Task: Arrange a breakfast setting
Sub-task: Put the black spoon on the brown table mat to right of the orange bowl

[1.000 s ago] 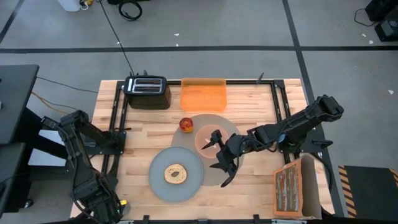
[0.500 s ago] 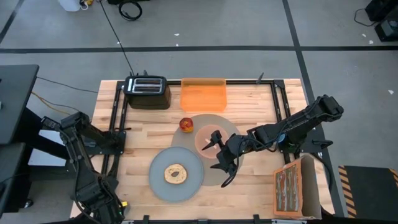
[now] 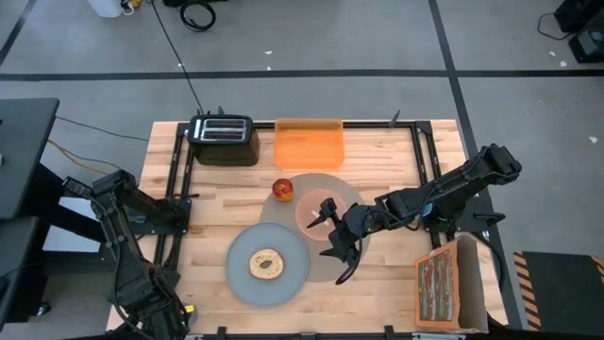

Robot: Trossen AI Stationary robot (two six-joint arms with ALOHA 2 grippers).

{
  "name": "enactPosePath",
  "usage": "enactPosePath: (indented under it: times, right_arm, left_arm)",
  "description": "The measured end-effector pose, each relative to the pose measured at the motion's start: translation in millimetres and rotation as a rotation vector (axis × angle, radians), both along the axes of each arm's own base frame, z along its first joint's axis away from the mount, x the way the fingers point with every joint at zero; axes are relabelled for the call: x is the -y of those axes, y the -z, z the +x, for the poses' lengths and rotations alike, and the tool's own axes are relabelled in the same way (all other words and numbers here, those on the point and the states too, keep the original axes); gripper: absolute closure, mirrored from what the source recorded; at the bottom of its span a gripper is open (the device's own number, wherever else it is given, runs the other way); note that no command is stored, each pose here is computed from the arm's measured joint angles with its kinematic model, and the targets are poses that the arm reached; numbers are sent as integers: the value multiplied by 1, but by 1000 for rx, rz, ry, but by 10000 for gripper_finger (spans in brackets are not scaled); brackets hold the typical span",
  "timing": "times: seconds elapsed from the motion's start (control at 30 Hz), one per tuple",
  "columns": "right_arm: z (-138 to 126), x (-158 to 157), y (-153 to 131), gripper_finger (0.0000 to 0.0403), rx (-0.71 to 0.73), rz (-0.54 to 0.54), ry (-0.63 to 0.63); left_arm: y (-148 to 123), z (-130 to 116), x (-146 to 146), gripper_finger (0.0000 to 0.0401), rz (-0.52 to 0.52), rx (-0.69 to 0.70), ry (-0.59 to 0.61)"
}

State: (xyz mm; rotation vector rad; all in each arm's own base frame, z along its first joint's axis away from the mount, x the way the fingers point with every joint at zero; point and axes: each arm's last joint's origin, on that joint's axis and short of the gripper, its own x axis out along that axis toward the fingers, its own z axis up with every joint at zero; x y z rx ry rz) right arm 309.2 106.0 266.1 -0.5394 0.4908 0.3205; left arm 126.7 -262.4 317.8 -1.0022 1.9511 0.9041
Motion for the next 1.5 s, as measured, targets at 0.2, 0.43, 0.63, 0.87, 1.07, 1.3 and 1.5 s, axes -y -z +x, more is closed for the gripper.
enactPosePath:
  times: [0.2, 0.43, 0.63, 0.87, 1.07, 1.3, 1.5]
  right_arm:
    - [0, 0, 0, 4, 0, 0, 0]
    - [0, 0, 0, 4, -4, -1, 0]
    - [-1, 0, 1, 4, -11, -3, 0]
    - [-1, 0, 1, 4, -11, -1, 2]
    - [-1, 0, 1, 4, -12, -1, 0]
    - [-1, -1, 1, 4, -12, -3, 0]
    - [-1, -1, 1, 4, -11, -6, 2]
  left_arm:
    - [0, 0, 0, 320, 1, 0, 0]
    - [0, 1, -1, 314, 17, 20, -12]
    - [1, -1, -2, 285, 38, 11, -12]
    - [1, -2, -1, 278, 40, 20, -8]
    - [3, -4, 1, 278, 39, 13, -7]
    - [19, -3, 6, 278, -15, -27, 8]
    - [18, -4, 6, 278, -21, -23, 14]
